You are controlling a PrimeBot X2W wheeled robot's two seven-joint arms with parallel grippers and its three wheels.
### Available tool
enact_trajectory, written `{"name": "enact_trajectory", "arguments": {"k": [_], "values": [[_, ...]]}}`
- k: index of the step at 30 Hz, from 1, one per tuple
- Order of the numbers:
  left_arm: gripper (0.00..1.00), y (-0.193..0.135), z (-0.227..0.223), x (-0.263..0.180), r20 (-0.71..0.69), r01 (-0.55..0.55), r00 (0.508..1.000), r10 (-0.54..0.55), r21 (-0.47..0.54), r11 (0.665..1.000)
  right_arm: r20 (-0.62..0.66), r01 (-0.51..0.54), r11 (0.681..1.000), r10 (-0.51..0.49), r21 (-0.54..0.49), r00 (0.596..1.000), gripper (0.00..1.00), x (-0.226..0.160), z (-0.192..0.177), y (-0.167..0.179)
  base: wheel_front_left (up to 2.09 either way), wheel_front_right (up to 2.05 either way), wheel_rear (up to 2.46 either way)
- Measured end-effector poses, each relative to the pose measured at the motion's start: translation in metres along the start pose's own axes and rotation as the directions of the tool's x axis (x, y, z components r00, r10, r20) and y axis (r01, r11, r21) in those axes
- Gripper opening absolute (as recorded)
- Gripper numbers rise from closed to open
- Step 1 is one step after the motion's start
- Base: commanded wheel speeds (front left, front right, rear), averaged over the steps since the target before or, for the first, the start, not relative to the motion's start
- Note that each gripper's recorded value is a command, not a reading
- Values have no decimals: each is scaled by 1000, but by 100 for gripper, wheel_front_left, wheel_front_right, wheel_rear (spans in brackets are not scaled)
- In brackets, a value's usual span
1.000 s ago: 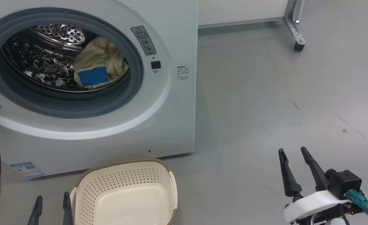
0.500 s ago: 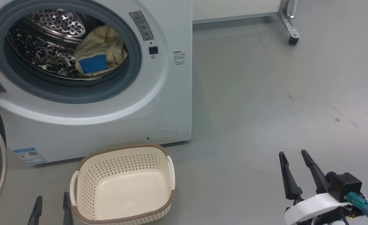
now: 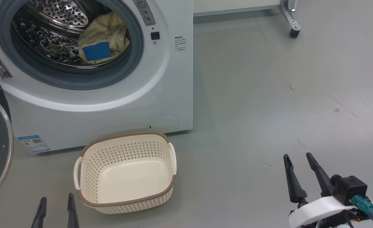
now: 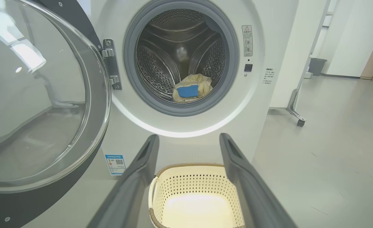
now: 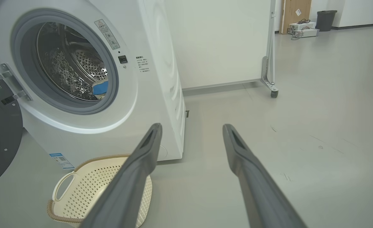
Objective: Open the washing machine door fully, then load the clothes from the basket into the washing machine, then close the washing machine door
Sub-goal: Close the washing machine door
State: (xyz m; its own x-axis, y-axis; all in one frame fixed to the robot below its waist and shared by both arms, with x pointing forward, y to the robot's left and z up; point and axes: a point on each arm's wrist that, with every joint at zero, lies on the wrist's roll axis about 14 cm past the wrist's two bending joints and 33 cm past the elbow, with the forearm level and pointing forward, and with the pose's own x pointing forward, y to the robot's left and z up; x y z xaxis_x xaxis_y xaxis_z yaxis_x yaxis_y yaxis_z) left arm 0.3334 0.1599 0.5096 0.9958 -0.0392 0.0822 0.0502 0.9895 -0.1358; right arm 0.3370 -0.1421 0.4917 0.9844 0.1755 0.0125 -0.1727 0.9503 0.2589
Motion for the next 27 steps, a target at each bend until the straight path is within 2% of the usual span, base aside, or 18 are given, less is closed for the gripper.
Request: {"name": "enact_trajectory", "arguments": {"k": [11,27], "values": [[100,3,1,-1,1,-14,1000,14,2,1000,0,-2,1000,2,-3,1000,100,2,0,1,-43,43,0],[100,4,1,-9,2,-33,999,33,-2,999,3,-27,999,27,-21,1000,100,8,2,7,-2,2,0]]}}
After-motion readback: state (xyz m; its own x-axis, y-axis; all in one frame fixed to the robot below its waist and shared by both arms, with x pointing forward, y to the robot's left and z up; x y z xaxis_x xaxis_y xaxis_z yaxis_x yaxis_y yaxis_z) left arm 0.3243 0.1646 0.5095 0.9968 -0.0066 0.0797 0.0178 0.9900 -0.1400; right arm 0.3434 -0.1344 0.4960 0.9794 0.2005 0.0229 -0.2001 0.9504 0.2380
